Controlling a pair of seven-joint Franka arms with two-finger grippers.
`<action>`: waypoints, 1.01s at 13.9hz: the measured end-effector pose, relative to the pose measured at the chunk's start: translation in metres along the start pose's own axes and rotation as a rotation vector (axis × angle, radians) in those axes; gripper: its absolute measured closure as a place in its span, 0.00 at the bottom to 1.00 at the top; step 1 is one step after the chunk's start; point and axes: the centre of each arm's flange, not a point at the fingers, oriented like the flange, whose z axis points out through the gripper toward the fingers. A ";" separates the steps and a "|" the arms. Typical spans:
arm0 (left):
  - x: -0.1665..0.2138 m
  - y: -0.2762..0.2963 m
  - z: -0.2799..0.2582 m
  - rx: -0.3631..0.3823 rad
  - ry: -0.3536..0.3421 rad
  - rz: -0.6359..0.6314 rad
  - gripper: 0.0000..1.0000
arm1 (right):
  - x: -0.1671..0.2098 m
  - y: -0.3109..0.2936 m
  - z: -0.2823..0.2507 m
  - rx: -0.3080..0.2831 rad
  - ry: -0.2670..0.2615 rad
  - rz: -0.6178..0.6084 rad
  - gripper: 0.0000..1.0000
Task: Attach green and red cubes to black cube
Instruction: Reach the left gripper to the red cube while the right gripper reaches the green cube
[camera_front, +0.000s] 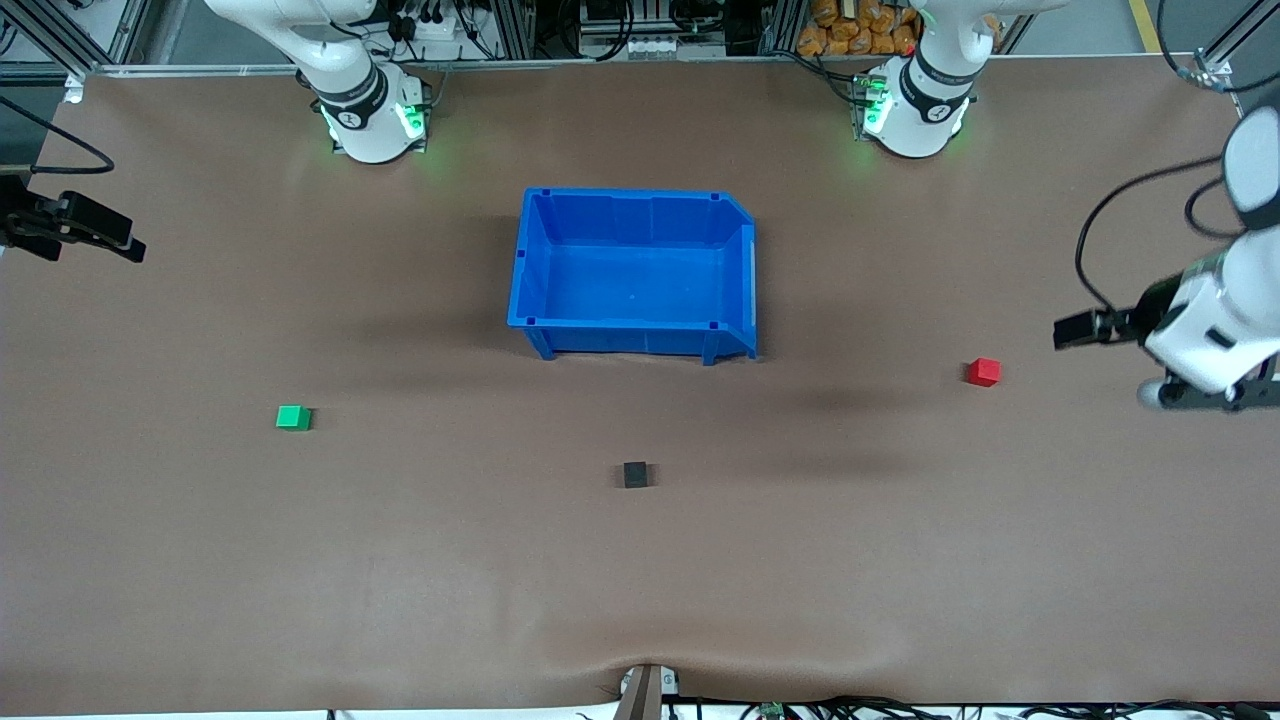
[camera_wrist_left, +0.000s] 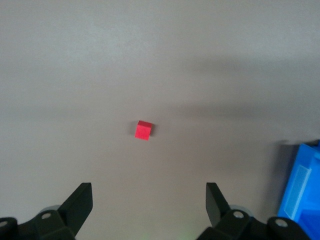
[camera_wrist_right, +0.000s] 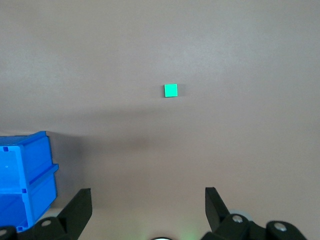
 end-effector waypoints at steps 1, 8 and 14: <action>0.008 -0.001 0.015 -0.001 -0.016 0.002 0.00 | 0.001 -0.003 0.001 0.000 -0.002 -0.006 0.00; 0.044 -0.031 0.110 -0.110 -0.141 -0.048 0.00 | 0.003 -0.010 0.006 -0.002 -0.011 -0.018 0.00; 0.068 -0.033 0.184 -0.074 -0.187 -0.032 0.00 | 0.009 -0.010 0.014 -0.003 -0.025 -0.019 0.00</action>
